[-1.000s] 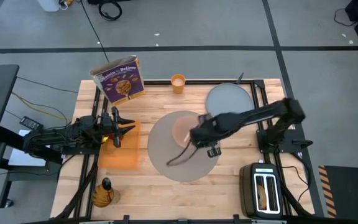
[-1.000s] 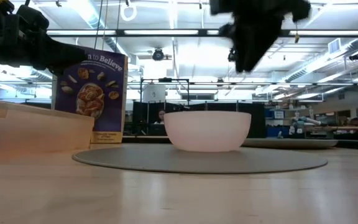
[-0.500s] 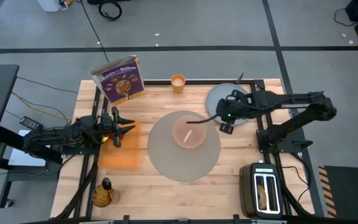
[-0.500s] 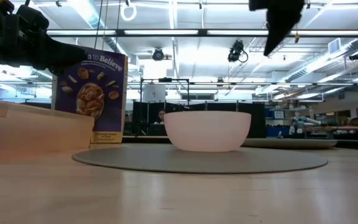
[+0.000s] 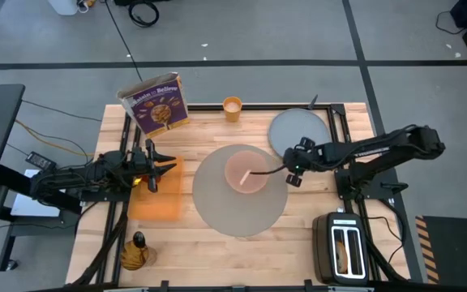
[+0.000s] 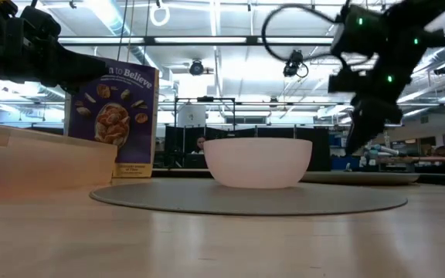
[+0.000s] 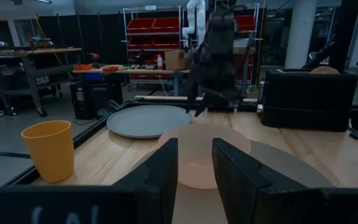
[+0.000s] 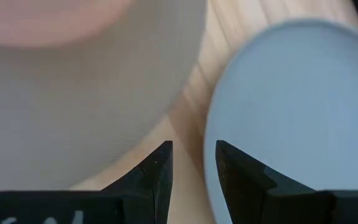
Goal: Arrange a breakfast setting
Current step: Put the blue plate on the gray placemat to the bottom left of the pink bowl, then put the bagel from the toaster on the blue plate
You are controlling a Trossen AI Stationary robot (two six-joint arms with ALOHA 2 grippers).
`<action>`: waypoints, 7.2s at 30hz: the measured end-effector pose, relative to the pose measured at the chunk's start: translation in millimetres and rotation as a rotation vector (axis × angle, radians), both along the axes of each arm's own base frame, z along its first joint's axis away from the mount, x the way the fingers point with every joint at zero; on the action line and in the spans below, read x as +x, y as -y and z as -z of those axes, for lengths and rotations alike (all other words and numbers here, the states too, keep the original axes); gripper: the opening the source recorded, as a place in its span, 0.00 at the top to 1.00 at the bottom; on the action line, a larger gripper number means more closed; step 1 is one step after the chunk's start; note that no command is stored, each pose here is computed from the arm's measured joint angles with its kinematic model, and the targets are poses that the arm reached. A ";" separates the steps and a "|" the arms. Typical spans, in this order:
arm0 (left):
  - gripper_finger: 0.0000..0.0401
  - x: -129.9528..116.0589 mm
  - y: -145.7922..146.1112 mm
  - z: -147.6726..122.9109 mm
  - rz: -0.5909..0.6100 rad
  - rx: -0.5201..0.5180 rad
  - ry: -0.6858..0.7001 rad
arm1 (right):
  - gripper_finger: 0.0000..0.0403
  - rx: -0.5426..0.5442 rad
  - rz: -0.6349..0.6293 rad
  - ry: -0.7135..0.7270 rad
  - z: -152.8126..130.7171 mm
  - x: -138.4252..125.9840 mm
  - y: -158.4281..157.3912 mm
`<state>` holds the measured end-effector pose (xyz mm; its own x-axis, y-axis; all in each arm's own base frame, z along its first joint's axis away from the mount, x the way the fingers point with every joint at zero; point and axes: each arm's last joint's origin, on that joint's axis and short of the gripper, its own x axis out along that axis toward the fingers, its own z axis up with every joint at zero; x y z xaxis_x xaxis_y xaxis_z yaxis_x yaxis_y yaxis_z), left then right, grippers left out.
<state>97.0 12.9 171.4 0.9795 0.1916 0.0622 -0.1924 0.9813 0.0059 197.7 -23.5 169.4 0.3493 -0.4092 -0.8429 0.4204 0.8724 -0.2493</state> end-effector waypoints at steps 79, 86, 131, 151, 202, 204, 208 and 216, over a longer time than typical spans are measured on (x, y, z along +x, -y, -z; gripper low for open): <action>0.73 0.0 0.0 -0.2 0.000 0.000 0.002 | 0.95 0.186 -0.865 0.863 -246.2 59.2 -60.2; 0.73 0.0 0.0 -0.1 0.000 0.000 0.001 | 0.95 0.387 -0.929 0.846 -231.6 77.3 -103.4; 0.73 0.0 0.0 -0.3 0.000 0.000 0.002 | 0.95 -0.029 -0.930 0.266 -10.2 158.9 -246.9; 0.73 1.2 -0.1 -0.6 0.001 0.000 0.002 | 0.78 0.095 -0.989 0.253 21.0 182.5 -231.0; 0.73 1.2 -0.1 -0.9 0.001 0.001 0.005 | 0.64 0.970 0.683 -0.388 -155.9 -67.2 -230.3; 0.73 1.2 -0.1 -0.9 0.001 0.001 0.005 | 0.62 0.895 0.729 -0.391 -153.2 -71.7 -225.3; 0.73 1.2 -0.1 -0.9 0.000 0.001 0.005 | 0.55 0.864 0.773 -0.413 -152.4 -73.3 -222.3; 0.73 1.2 -0.1 -0.9 0.000 0.001 0.005 | 0.53 0.883 0.817 -0.386 -144.0 -63.3 -234.0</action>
<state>98.1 13.1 172.3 0.9792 0.1912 0.0672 -0.1920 0.9814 0.0055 134.4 210.6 313.4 -0.0678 0.3642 -0.9289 0.9442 0.3241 0.0582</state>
